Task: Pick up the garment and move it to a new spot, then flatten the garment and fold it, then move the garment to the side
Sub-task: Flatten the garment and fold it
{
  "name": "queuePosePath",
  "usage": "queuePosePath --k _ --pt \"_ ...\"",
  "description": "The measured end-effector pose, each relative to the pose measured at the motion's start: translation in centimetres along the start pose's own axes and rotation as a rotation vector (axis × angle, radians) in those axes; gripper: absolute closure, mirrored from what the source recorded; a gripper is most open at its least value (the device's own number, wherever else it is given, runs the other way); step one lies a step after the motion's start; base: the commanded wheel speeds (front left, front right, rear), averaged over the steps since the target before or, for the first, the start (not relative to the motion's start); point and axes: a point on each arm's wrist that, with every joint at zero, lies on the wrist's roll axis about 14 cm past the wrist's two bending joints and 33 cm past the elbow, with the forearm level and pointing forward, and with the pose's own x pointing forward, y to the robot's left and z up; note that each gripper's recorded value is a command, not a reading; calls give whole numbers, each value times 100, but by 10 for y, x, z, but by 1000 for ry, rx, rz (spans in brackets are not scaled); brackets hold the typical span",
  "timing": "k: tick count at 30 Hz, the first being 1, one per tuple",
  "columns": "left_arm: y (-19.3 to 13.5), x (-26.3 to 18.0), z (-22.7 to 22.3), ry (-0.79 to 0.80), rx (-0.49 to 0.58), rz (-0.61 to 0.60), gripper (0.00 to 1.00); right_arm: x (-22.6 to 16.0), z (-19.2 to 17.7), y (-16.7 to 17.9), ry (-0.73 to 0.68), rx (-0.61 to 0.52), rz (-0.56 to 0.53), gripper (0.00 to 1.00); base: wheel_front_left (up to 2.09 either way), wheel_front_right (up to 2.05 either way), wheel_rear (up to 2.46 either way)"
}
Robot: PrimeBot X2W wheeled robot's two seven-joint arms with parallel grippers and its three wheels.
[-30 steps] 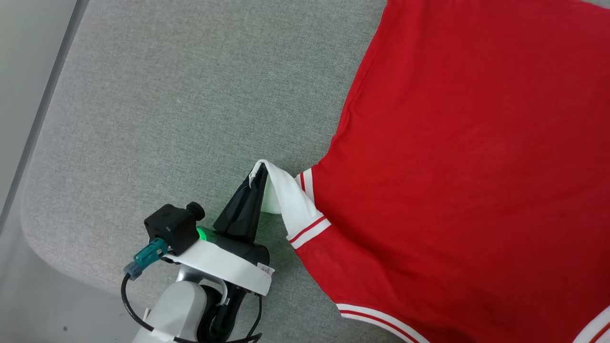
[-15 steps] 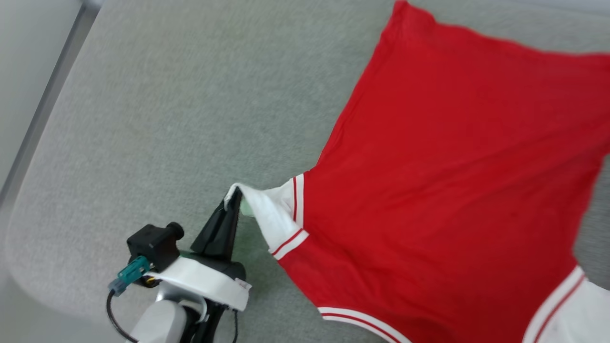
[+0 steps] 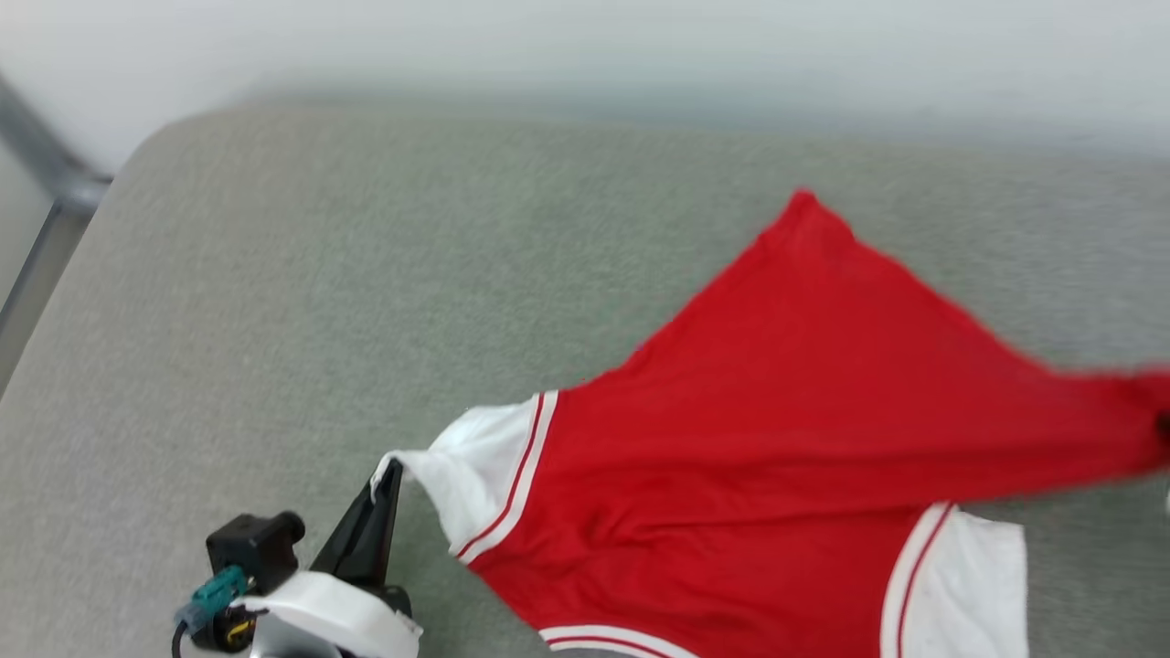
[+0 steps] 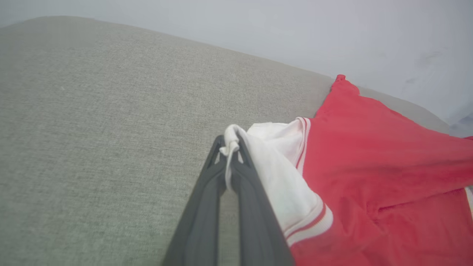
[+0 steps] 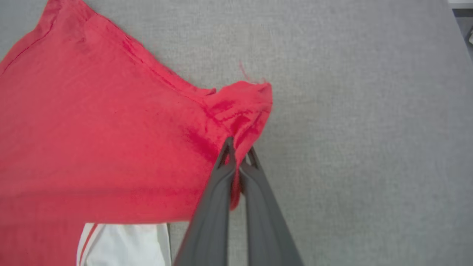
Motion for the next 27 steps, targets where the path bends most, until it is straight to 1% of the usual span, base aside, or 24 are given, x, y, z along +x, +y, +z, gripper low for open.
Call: queuePosePath --k 7,12,15,18,19,20,21,22,23,27 --pt "-7 -8 -9 40 -1 -22 100 -54 -92 -29 72 151 -58 100 0 0 0" --pt "-8 -10 -13 57 -2 -25 100 -78 -160 -25 161 271 -72 100 0 0 0" --pt "-7 -14 -16 69 3 -24 100 -88 -190 -23 215 315 -81 100 0 0 0" --pt "-8 -16 -17 72 4 -26 100 -92 -212 -14 260 343 -67 100 0 0 0" --pt "-8 -16 -17 73 3 -28 100 -92 -211 -12 238 351 -62 96 0 0 0" --pt "-9 -17 -17 72 2 -29 100 -91 -206 -13 202 359 -62 31 0 0 0" --pt "-9 -17 -17 71 1 -30 100 -90 -202 -12 175 361 -59 2 0 0 0" --pt "-9 -17 -17 73 0 -31 100 -89 -198 -10 147 355 -54 0 0 0 0" --pt "-10 -18 -17 74 -1 -32 100 -87 -188 -9 90 357 -51 0 0 0 0" --pt "-11 -19 -16 71 3 -35 100 -79 -138 -6 -153 346 -38 0 0 0 0"
